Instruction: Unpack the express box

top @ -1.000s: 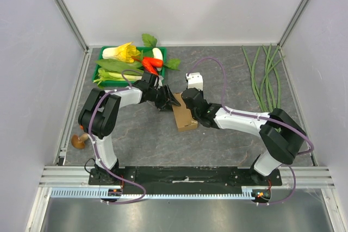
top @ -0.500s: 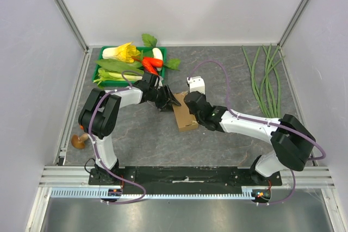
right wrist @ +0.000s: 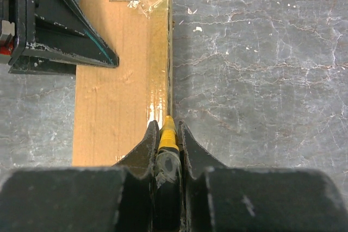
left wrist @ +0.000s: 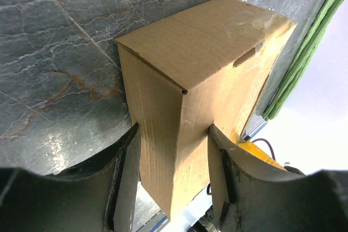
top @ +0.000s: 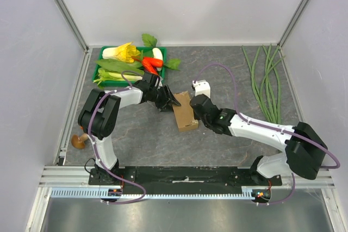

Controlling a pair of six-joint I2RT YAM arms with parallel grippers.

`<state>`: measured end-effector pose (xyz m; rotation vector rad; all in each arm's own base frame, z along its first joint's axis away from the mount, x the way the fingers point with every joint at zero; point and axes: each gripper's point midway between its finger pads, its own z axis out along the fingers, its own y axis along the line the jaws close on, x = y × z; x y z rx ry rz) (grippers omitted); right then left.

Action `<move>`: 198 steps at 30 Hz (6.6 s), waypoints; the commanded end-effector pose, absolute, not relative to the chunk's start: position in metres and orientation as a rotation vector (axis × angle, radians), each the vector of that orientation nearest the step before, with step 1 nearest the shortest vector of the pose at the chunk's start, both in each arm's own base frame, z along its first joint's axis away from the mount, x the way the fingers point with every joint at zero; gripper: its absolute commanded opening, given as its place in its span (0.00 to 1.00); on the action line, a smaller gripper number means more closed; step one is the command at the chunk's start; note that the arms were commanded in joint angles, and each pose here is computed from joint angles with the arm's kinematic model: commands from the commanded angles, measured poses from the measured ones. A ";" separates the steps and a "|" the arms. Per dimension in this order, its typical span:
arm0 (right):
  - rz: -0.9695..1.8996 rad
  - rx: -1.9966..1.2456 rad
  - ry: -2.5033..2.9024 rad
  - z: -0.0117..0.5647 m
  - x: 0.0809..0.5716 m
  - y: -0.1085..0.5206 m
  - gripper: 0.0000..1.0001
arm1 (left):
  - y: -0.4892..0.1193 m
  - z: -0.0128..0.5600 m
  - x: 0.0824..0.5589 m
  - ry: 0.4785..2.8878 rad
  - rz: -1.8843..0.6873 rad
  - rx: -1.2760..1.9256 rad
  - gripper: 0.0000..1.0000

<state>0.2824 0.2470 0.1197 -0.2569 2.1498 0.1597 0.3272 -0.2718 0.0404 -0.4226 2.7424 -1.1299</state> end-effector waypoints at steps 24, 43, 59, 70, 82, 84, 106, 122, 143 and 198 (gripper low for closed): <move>0.320 -0.240 2.360 0.109 0.224 0.238 0.00 | -0.237 0.015 0.335 2.736 -0.863 -0.634 0.39; 0.346 -0.291 2.383 0.111 0.216 0.239 0.00 | -0.235 0.015 0.334 2.736 -0.863 -0.627 0.39; 0.334 -0.195 2.003 0.221 0.277 0.253 0.00 | -0.242 0.017 0.323 2.790 -0.915 -0.325 0.49; 0.114 -0.225 2.139 0.163 0.303 0.249 0.00 | -0.257 0.124 0.340 2.412 -1.097 -0.016 0.73; 0.305 -0.413 2.292 0.122 0.272 0.279 0.00 | -0.207 0.072 0.310 2.603 -0.757 -0.197 0.58; 0.386 -0.453 2.289 0.123 0.265 0.288 0.00 | -0.208 0.068 0.313 2.623 -0.745 -0.211 0.57; 0.314 -0.314 2.042 0.223 0.285 0.249 0.00 | -0.226 0.127 0.376 2.488 -0.683 -0.023 0.52; 0.112 -0.298 2.165 0.149 0.425 0.254 0.00 | -0.195 0.100 0.231 2.728 -0.712 0.161 0.22; 0.237 -0.370 2.285 0.124 0.370 0.245 0.00 | -0.233 0.072 0.291 2.766 -0.683 0.102 0.12; 0.543 -0.290 1.932 0.201 0.291 0.314 0.00 | -0.244 0.085 0.349 2.626 -0.893 -0.089 0.63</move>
